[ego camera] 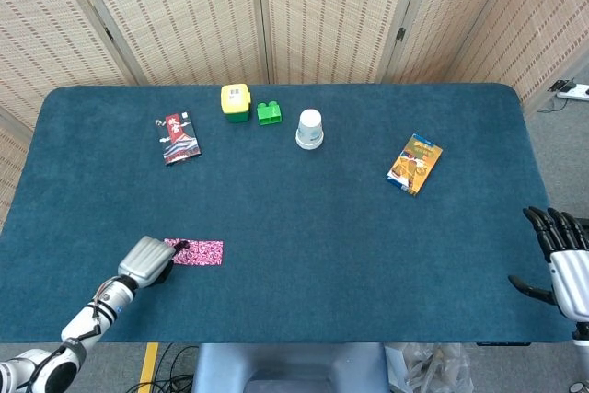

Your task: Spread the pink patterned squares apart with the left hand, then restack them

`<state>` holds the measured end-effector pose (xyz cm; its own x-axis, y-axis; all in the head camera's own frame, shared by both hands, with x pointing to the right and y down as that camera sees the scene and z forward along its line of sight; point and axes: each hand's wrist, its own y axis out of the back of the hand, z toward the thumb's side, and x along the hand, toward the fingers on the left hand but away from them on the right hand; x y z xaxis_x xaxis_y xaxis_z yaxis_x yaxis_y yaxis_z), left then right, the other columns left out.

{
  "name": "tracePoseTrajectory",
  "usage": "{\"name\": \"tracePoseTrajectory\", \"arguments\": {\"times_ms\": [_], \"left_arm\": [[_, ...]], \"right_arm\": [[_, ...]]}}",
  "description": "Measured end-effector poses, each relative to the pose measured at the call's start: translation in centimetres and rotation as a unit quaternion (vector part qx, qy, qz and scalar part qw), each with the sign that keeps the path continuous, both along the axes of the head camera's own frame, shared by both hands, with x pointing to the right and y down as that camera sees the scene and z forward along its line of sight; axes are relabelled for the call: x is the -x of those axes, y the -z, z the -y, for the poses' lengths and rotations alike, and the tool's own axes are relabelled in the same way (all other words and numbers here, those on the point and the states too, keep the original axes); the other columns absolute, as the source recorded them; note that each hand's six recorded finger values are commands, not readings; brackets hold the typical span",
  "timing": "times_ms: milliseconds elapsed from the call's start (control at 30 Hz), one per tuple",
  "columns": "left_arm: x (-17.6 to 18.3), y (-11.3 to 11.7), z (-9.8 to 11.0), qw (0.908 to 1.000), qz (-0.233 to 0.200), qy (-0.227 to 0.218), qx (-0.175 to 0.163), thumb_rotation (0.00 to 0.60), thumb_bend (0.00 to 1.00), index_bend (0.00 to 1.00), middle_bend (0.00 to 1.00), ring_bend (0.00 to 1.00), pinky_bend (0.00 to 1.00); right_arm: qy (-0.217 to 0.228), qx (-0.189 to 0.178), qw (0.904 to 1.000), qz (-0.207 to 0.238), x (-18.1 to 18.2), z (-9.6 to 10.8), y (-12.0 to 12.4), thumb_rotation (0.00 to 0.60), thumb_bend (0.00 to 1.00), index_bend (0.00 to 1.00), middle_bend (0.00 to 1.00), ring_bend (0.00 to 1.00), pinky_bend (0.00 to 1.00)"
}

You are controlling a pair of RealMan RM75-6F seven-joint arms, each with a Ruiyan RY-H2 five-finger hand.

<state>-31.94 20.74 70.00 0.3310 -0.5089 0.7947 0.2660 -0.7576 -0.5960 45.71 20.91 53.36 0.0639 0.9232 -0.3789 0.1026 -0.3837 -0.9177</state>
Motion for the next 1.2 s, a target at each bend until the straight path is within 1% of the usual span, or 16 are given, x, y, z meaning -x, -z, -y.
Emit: {"name": "tracePoseTrajectory", "arguments": {"times_ms": [100, 267, 433, 733, 1033, 1200], "left_arm": [[-0.5, -0.3, -0.2, 1.0000, 0.000, -0.005, 0.003, 0.600, 0.75, 0.25, 0.97, 0.88, 1.00], [-0.1, -0.6, -0.5, 0.9999, 0.013, -0.007, 0.008, 0.600, 0.75, 0.25, 0.97, 0.88, 1.00], [1.0, -0.7, -0.8, 0.9995, 0.029, -0.004, 0.013, 0.600, 0.75, 0.25, 0.97, 0.88, 1.00], [3.3, -0.5, -1.0, 0.9984, 0.053, 0.009, 0.013, 0.600, 0.75, 0.25, 0.97, 0.88, 1.00], [5.5, -0.1, -0.4, 0.9969, 0.074, 0.025, 0.005, 0.600, 0.75, 0.25, 0.97, 0.88, 1.00], [5.9, 0.2, 0.2, 0.9965, 0.076, 0.035, -0.003, 0.600, 0.75, 0.25, 0.97, 0.88, 1.00]], "right_arm": [[-0.003, 0.000, 1.0000, 0.000, -0.2, -0.1, 0.0, 0.600, 0.09, 0.00, 0.13, 0.00, 0.05], [-0.006, 0.002, 1.0000, 0.001, -0.4, -0.2, -0.2, 0.600, 0.09, 0.00, 0.12, 0.00, 0.05], [-0.003, 0.001, 1.0000, 0.002, -0.3, -0.1, -0.2, 0.600, 0.09, 0.00, 0.12, 0.00, 0.05], [-0.002, 0.000, 1.0000, 0.003, -0.2, -0.2, -0.1, 0.600, 0.09, 0.00, 0.12, 0.00, 0.05], [-0.002, -0.003, 1.0000, 0.002, -0.1, -0.3, 0.2, 0.600, 0.09, 0.00, 0.12, 0.00, 0.05], [0.000, -0.002, 1.0000, 0.004, 0.1, -0.4, 0.1, 0.600, 0.09, 0.00, 0.12, 0.00, 0.05]]}}
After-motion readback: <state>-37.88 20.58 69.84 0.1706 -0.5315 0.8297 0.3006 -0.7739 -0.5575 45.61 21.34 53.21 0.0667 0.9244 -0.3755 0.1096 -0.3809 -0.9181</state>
